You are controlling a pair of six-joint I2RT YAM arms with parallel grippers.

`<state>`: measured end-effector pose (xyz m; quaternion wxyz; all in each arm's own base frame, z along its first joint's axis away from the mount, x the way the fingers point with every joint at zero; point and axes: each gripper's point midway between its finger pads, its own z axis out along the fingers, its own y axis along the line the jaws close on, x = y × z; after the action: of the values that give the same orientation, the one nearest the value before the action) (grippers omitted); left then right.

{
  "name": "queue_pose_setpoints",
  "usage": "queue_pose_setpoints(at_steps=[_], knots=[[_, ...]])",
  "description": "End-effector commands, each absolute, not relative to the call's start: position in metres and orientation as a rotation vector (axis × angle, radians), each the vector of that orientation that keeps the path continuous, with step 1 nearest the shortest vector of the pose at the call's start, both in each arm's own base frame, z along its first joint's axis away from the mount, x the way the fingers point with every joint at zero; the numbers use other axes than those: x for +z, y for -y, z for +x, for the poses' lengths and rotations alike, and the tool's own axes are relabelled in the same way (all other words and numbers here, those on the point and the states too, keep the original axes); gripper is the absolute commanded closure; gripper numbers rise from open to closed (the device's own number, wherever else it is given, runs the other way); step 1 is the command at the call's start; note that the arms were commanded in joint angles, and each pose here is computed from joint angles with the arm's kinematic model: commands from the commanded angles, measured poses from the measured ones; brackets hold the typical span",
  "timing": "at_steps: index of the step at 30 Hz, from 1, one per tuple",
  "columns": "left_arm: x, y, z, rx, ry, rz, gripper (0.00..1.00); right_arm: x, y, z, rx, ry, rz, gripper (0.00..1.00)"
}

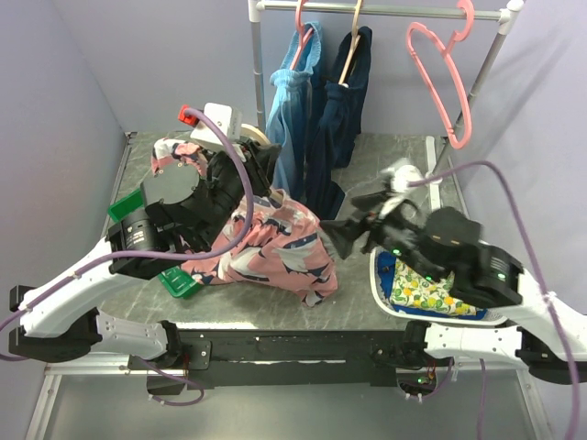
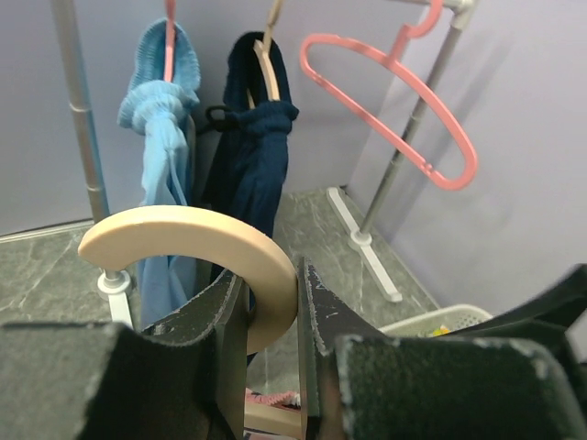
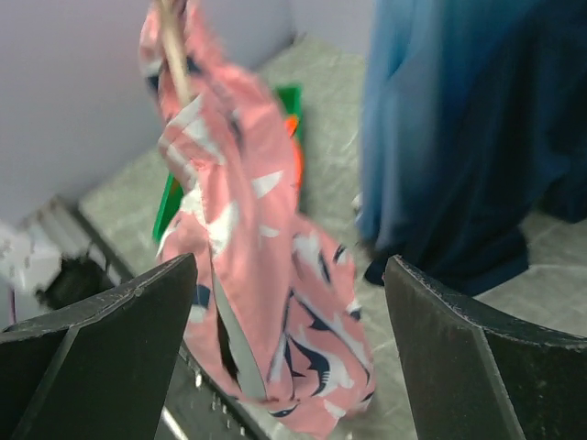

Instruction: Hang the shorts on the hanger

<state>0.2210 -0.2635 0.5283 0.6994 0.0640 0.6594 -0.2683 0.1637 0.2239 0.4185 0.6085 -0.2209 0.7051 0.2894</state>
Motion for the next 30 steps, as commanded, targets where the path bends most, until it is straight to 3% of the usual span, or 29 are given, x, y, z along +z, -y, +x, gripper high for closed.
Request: queue_pose_setpoints(at_steps=[1,9,15,21,23,24,25,26,28,30], knots=[[0.550,0.266,0.209,-0.682,-1.429,0.185,0.99,0.412,-0.256,0.145,0.795,-1.637,-0.688,0.10],[0.549,0.276,0.205,-0.719,-1.414,0.223,0.99,0.392,-0.264,0.133,0.860,-1.681,-0.741,0.11],[0.553,0.281,0.202,-0.746,-1.404,0.239,0.99,0.355,-0.277,0.133,0.841,-1.784,-0.772,0.25],[0.551,0.287,0.201,-0.767,-1.401,0.251,0.99,0.354,-0.277,0.143,0.804,-1.794,-0.722,0.32],[0.550,0.289,0.201,-0.772,-1.404,0.254,0.99,0.354,-0.279,0.144,0.809,-1.789,-0.714,0.49],[0.548,0.291,0.201,-0.773,-1.406,0.256,0.99,0.354,-0.279,0.145,0.808,-1.788,-0.706,0.63],[0.548,0.290,0.200,-0.775,-1.405,0.256,0.99,0.353,-0.277,0.148,0.794,-1.792,-0.684,0.86],[0.547,0.291,0.201,-0.778,-1.405,0.254,0.99,0.353,-0.275,0.148,0.789,-1.791,-0.676,0.99],[0.546,0.290,0.200,-0.777,-1.407,0.253,0.94,0.358,-0.271,0.147,0.805,-1.779,-0.653,1.00],[0.544,0.290,0.201,-0.775,-1.412,0.251,0.72,0.361,-0.268,0.143,0.826,-1.764,-0.651,1.00]])
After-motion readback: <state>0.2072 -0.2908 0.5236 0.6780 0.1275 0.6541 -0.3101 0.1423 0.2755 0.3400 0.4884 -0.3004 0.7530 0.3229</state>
